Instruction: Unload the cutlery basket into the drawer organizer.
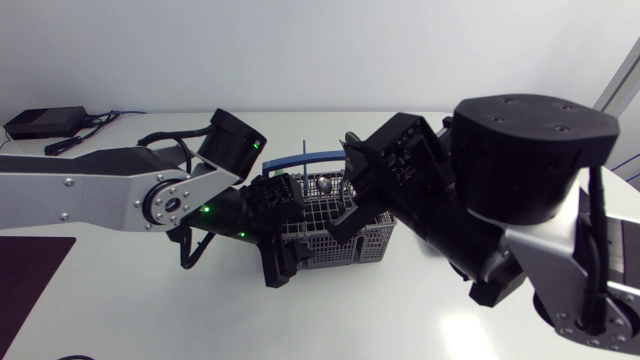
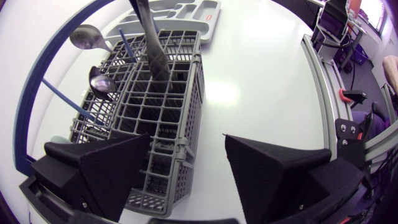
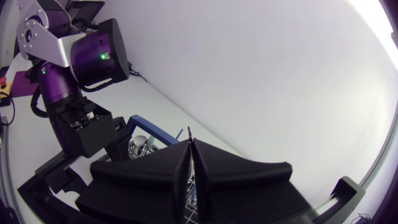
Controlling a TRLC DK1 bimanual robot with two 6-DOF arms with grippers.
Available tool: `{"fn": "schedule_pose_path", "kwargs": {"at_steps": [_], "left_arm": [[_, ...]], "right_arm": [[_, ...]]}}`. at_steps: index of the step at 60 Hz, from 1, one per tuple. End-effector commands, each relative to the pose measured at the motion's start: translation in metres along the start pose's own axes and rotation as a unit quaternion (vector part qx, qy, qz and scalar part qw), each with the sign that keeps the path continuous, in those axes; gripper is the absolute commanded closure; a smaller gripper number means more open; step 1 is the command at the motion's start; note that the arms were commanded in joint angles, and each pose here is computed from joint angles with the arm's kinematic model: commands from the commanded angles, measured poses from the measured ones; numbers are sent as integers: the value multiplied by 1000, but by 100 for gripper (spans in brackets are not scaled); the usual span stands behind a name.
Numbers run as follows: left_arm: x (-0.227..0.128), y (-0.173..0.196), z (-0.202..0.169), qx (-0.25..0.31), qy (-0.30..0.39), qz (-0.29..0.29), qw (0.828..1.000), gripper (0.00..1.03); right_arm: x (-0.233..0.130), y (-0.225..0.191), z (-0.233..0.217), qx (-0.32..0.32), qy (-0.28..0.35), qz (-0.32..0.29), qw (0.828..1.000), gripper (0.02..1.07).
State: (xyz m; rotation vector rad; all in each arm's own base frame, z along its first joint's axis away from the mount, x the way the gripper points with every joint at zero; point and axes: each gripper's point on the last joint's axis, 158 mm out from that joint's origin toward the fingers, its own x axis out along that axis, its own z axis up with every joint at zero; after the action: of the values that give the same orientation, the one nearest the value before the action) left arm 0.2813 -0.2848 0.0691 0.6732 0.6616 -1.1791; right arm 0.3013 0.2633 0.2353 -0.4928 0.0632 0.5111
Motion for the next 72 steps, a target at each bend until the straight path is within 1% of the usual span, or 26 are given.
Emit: {"fn": "schedule_pose_path", "kwargs": {"at_steps": [1, 25, 38, 46, 53, 62, 72], "left_arm": [[13, -13, -14, -14, 25, -26, 999, 5], [14, -15, -17, -15, 28, -27, 999, 5], [14, -14, -16, -14, 27, -27, 999, 5], [14, -14, -16, -14, 26, -26, 999, 5], [13, -14, -15, -14, 26, -26, 999, 5], [10, -13, -13, -13, 22, -23, 999, 5], [8, -13, -12, -12, 20, -21, 999, 5]], "right_arm": [[-7, -1, 28, -5, -35, -3, 999, 99], [-19, -16, 47, -26, -58, -30, 998, 99], [-34, -27, 61, -31, -79, -39, 996, 99], [-43, -34, 62, -37, -81, -45, 995, 99], [-52, -42, 58, -40, -72, -46, 996, 99], [-69, -62, 49, -42, -56, -54, 996, 99], [-81, -86, 25, -33, -26, -56, 998, 99]]}}
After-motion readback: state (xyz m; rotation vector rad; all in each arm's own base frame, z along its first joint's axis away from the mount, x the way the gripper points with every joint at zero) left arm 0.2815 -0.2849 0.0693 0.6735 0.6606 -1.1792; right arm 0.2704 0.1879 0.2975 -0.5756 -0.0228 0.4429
